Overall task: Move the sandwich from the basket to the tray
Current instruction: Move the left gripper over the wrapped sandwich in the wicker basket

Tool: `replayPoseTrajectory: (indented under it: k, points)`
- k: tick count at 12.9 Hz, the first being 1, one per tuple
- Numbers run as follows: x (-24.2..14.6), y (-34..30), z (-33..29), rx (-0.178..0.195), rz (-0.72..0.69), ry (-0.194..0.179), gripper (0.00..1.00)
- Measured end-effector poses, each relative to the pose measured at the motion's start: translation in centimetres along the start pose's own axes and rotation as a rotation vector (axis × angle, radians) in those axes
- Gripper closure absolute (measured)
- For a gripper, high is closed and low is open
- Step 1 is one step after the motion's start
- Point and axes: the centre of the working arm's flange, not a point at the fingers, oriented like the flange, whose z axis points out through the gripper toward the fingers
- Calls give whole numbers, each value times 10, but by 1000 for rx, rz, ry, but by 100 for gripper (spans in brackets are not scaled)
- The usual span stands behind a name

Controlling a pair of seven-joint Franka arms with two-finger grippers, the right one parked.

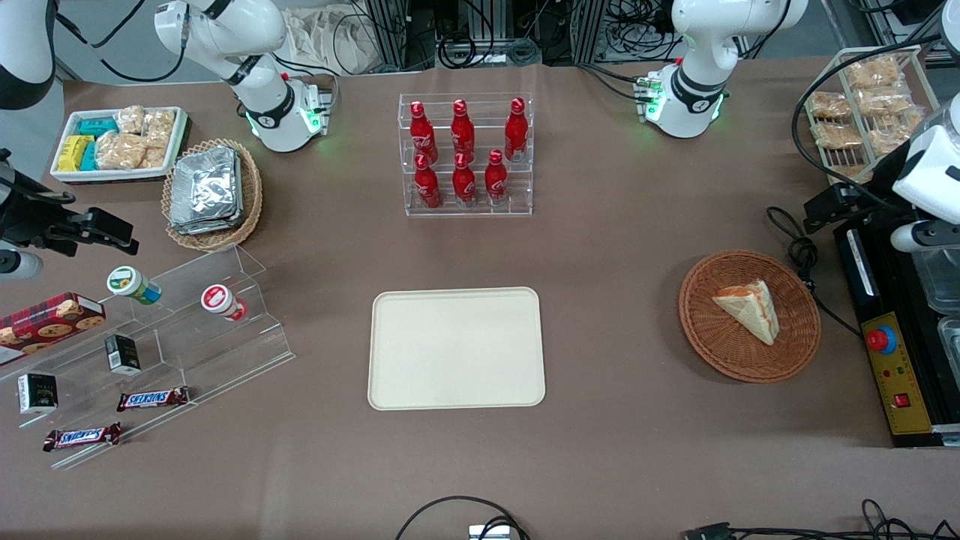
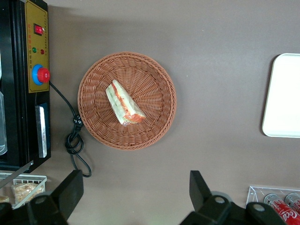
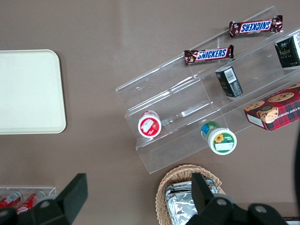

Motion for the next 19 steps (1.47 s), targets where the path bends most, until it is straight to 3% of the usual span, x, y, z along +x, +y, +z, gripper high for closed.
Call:
replayPoseTrajectory:
  k: [5, 10, 19]
  points:
    - [0, -1, 2, 2, -1, -9, 0]
    - [10, -11, 54, 13, -76, -83, 0]
    - [-3, -37, 189, 0, -343, 5, 0]
